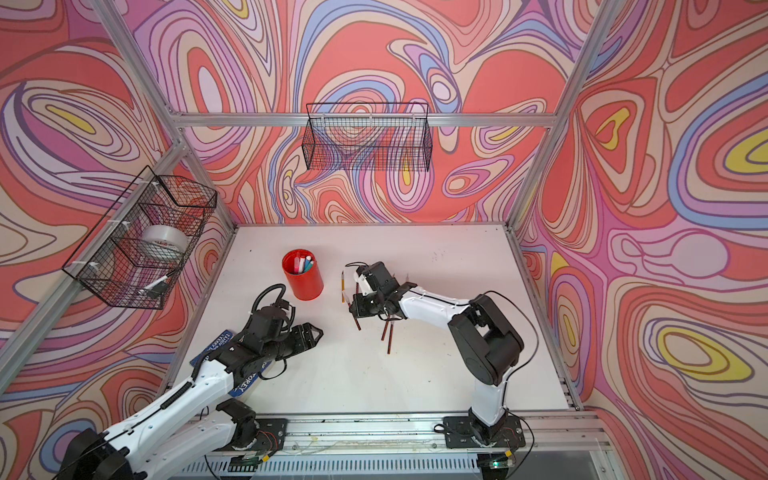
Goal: Remove protective caps from carving knives
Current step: Pick up the carving knife from the center of the board, then remove the protective sleeve from the carving knife.
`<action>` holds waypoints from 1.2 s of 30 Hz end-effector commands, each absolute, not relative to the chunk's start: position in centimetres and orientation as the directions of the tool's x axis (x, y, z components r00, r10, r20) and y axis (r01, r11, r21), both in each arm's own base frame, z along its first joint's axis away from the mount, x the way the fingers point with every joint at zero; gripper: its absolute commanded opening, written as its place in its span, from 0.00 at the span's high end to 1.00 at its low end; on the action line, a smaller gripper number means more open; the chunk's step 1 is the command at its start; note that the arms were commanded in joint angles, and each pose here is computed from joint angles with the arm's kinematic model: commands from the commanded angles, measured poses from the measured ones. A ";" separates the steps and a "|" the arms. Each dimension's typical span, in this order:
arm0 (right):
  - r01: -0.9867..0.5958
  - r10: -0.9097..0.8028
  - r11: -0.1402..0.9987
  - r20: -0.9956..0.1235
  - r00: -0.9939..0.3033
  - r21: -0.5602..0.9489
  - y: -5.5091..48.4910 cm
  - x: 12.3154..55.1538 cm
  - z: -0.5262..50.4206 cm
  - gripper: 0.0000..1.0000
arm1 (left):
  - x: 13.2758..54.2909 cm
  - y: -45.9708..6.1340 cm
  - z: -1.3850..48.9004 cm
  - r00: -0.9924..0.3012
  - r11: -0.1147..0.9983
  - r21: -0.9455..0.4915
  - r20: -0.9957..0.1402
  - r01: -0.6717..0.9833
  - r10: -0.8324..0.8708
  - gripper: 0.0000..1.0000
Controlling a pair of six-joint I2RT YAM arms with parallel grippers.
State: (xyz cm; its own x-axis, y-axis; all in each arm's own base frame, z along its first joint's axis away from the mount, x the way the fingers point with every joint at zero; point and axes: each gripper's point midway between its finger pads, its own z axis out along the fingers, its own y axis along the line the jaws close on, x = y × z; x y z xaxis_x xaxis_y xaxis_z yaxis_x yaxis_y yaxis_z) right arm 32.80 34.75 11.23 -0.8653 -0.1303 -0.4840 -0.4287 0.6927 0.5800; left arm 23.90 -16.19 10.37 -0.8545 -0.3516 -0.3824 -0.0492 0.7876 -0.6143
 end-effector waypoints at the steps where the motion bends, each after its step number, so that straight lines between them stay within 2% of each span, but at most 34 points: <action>1: -0.484 -0.079 0.566 -0.541 -0.838 0.668 35.3 32.1 16.3 1.00 | 26.2 -20.6 16.1 -0.842 0.655 -0.735 -0.458 0.177 -0.287 0.25; 9: -0.491 0.024 0.466 -0.565 -0.824 0.736 33.4 32.0 21.0 1.00 | 27.9 -24.4 21.2 -0.833 0.449 -0.845 -0.454 0.289 -0.318 0.25; 17: -0.469 0.064 0.351 -0.521 -0.851 0.810 33.7 31.4 22.8 1.00 | 27.2 -26.1 23.2 -0.823 0.391 -0.849 -0.483 0.357 -0.299 0.31; 26: -0.480 0.076 0.296 -0.521 -0.850 0.826 33.7 30.7 24.9 1.00 | 27.3 -27.0 23.2 -0.812 0.425 -0.824 -0.513 0.375 -0.277 0.47; 32: -0.465 0.081 0.285 -0.505 -0.859 0.838 33.6 30.4 24.7 1.00 | 27.5 -27.9 24.0 -0.809 0.413 -0.821 -0.524 0.395 -0.267 0.64; 36: -0.463 0.080 0.270 -0.499 -0.863 0.844 33.8 30.4 24.9 1.00 | 27.6 -28.5 24.0 -0.814 0.410 -0.821 -0.521 0.397 -0.256 0.72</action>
State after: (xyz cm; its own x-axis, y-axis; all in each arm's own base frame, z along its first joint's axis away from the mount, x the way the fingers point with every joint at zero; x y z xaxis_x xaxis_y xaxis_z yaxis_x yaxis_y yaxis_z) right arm 30.69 33.93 24.01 -0.8678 0.0749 -0.4912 -0.4499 0.3010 0.8408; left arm 27.10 -27.92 22.38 -0.8394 -0.2511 -0.4821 0.3512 0.4265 -0.8335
